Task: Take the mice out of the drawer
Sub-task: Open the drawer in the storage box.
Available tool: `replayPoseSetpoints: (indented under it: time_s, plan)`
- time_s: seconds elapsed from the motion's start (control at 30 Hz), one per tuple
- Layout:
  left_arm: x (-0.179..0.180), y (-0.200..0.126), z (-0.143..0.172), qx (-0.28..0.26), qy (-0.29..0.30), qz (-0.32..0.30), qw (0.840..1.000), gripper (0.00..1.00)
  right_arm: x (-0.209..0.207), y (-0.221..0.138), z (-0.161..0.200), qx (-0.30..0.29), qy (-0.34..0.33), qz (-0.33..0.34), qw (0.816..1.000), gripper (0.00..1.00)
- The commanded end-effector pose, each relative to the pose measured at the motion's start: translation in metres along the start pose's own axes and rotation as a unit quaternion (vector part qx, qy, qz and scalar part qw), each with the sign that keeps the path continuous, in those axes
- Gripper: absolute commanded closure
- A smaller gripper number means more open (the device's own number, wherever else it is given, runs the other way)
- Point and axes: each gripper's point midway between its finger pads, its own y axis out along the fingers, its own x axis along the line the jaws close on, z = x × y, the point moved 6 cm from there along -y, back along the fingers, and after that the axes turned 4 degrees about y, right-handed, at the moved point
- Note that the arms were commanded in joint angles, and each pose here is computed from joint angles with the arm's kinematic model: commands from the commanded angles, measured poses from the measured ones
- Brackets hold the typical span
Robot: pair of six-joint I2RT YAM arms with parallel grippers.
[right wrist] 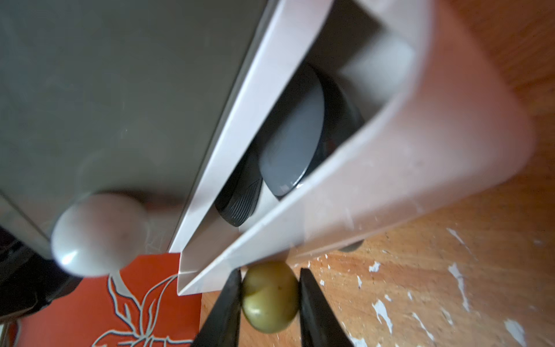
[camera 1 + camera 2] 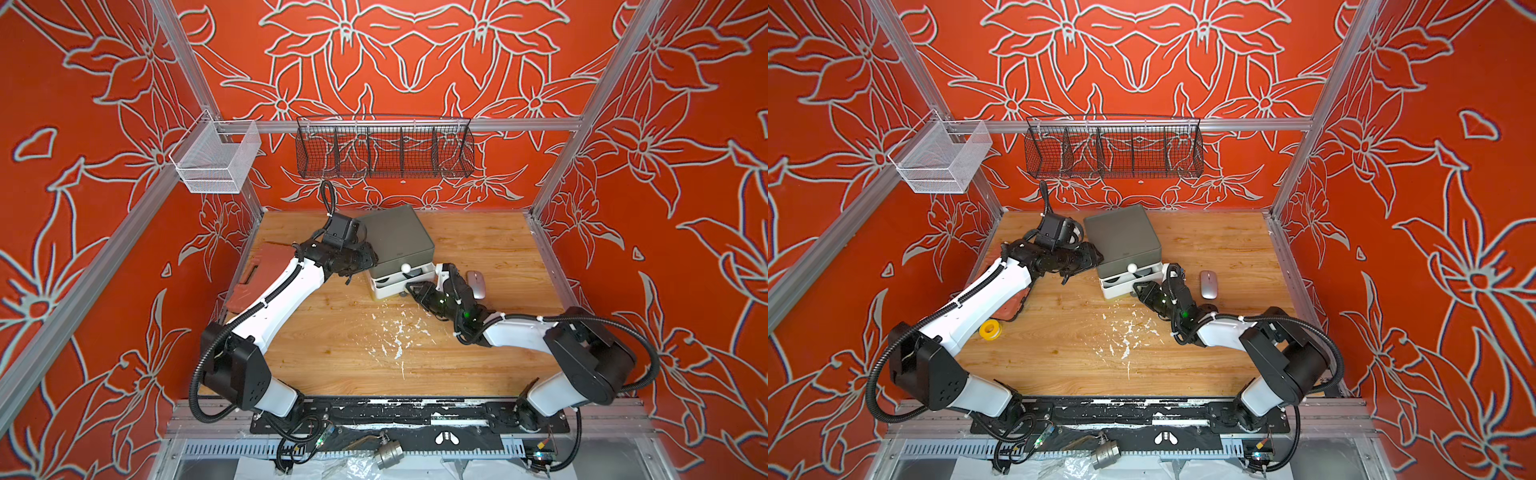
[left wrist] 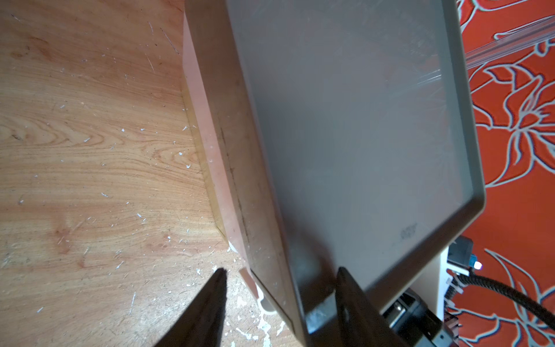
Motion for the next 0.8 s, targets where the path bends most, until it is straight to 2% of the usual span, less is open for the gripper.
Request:
replayPoseSetpoints:
  time_s: [0.0,0.4,0.77]
  plan:
    - [-0.002,0.000,-0.002,-0.001,-0.004,-0.006,1.000,0.44,0.008,-0.014,0.000,-0.014,0.008,-0.003,1.000,0.82]
    - [-0.004,0.000,-0.002,0.000,-0.006,0.001,1.000,0.44,-0.009,-0.063,0.022,-0.026,0.000,0.048,0.999,0.83]
    - [-0.005,0.003,-0.003,0.002,-0.010,0.006,1.000,0.44,-0.007,-0.072,0.034,-0.023,-0.011,0.060,0.998,0.84]
